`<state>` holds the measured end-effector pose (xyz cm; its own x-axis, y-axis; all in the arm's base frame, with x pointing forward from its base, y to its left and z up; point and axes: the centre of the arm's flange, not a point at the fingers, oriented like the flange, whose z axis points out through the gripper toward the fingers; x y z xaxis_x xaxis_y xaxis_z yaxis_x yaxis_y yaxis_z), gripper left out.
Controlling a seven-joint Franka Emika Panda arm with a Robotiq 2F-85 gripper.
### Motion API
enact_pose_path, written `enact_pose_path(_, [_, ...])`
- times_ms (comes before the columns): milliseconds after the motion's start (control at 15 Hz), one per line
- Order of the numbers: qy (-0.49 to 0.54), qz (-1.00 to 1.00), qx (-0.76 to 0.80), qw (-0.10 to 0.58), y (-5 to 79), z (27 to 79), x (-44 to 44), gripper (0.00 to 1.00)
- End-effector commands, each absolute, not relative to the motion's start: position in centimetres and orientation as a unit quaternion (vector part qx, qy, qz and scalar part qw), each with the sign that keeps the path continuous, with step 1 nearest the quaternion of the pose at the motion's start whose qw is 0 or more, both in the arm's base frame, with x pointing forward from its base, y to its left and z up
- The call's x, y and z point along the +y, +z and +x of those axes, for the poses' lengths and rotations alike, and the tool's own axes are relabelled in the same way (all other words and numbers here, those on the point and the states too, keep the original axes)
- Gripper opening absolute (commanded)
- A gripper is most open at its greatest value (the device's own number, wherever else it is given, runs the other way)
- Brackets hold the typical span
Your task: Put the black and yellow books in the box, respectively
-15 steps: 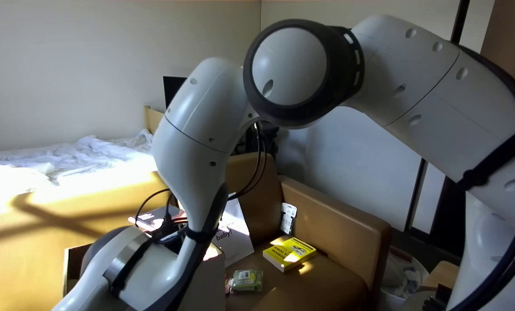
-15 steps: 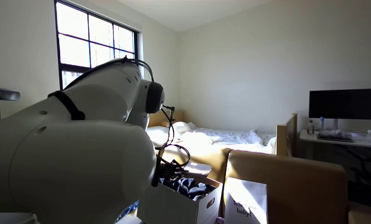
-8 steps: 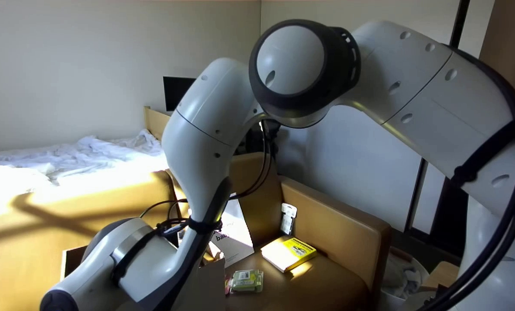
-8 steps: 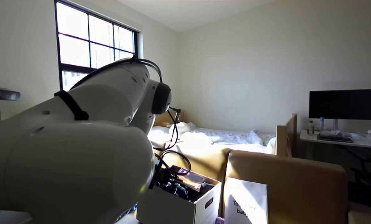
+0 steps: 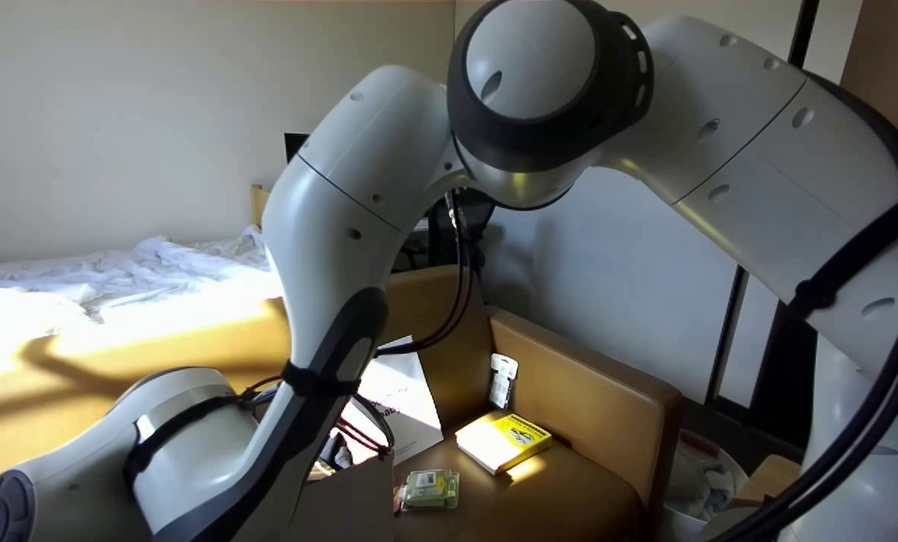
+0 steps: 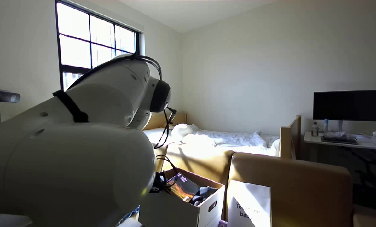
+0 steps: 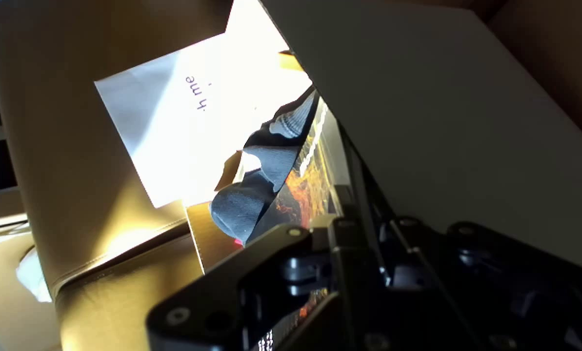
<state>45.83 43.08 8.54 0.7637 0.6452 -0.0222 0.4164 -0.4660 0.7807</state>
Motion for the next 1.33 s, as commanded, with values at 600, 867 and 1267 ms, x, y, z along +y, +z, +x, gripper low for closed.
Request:
enact_pose_path(600, [0.139, 0.903, 0.180, 0.364, 16.1, 43.8, 40.6, 0.73])
enact_pose_path(867, [0.136, 0.885, 0.176, 0.410, 20.6, 41.3, 36.5, 0.98])
enact_pose_path(1267, [0.068, 0.835, 0.107, 0.535, 20.8, 44.4, 22.7, 1.00])
